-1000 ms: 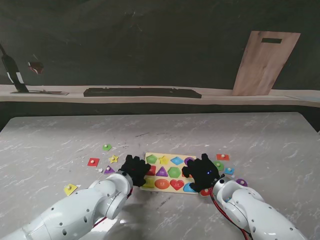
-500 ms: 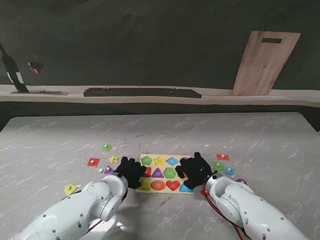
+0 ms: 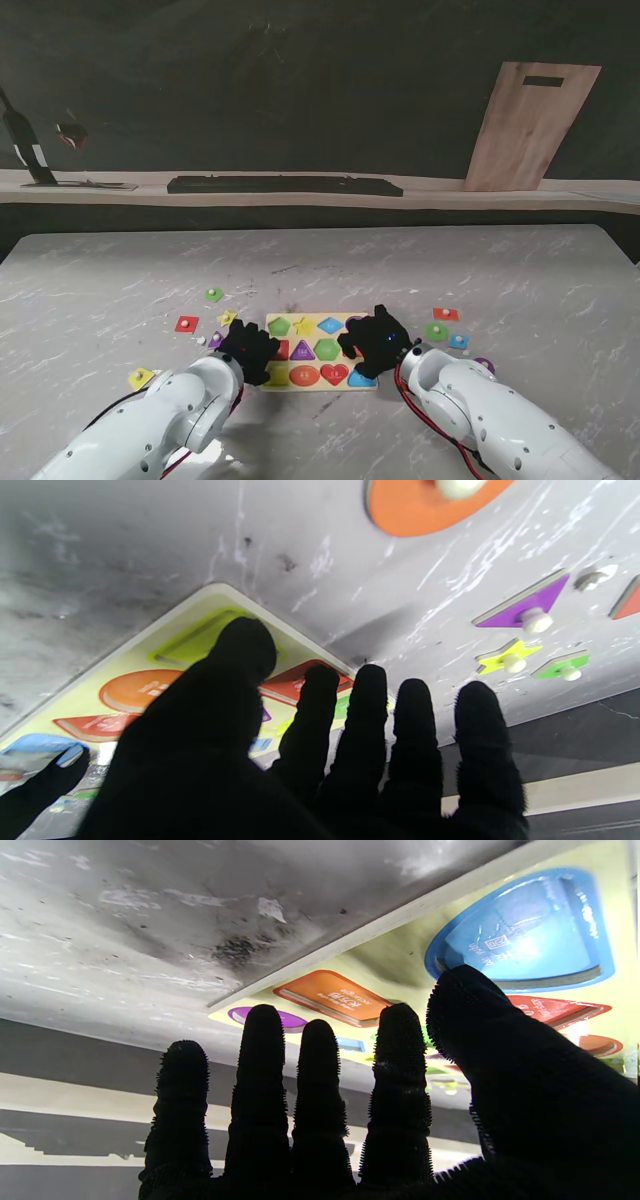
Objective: Fit puzzle pieces into a puzzle board
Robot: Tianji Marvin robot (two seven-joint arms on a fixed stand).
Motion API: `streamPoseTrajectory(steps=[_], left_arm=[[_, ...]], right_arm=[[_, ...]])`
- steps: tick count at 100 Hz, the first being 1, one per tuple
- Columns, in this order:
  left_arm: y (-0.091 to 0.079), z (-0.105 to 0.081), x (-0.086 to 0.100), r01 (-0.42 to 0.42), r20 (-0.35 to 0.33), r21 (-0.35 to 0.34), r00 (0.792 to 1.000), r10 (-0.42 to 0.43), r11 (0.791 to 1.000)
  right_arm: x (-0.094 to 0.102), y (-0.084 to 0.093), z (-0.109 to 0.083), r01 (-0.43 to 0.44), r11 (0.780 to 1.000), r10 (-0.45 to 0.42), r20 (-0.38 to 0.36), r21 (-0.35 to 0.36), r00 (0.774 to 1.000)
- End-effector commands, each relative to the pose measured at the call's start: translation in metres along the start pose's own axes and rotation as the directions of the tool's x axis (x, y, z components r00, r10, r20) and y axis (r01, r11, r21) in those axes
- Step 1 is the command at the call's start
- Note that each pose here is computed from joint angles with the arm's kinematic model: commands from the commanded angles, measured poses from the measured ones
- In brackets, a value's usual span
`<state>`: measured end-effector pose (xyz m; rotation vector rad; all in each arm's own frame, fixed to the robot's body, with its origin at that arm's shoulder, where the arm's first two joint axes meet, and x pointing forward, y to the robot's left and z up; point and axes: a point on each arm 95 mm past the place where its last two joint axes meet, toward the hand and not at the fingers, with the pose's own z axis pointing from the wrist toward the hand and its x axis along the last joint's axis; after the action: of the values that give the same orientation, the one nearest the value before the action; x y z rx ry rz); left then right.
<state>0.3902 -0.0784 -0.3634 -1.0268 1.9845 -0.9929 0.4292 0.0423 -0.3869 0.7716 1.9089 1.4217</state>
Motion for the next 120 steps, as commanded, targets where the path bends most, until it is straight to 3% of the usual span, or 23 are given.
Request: streamPoseTrajectory(steps=[1, 120], left_arm=[[0.034, -0.005, -0.005, -0.009, 0.008, -0.094, 1.0, 0.01, 0.996], [0.035, -0.025, 0.004, 0.014, -0.047, -0.063, 0.999, -0.017, 0.998]], right_arm=[[0.009, -0.011, -0.001, -0.011, 0.999, 0.012, -0.012, 0.03, 1.0], [0.032, -0.012, -0.018, -0.031, 0.996, 0.04, -0.098, 0.088, 0.994]])
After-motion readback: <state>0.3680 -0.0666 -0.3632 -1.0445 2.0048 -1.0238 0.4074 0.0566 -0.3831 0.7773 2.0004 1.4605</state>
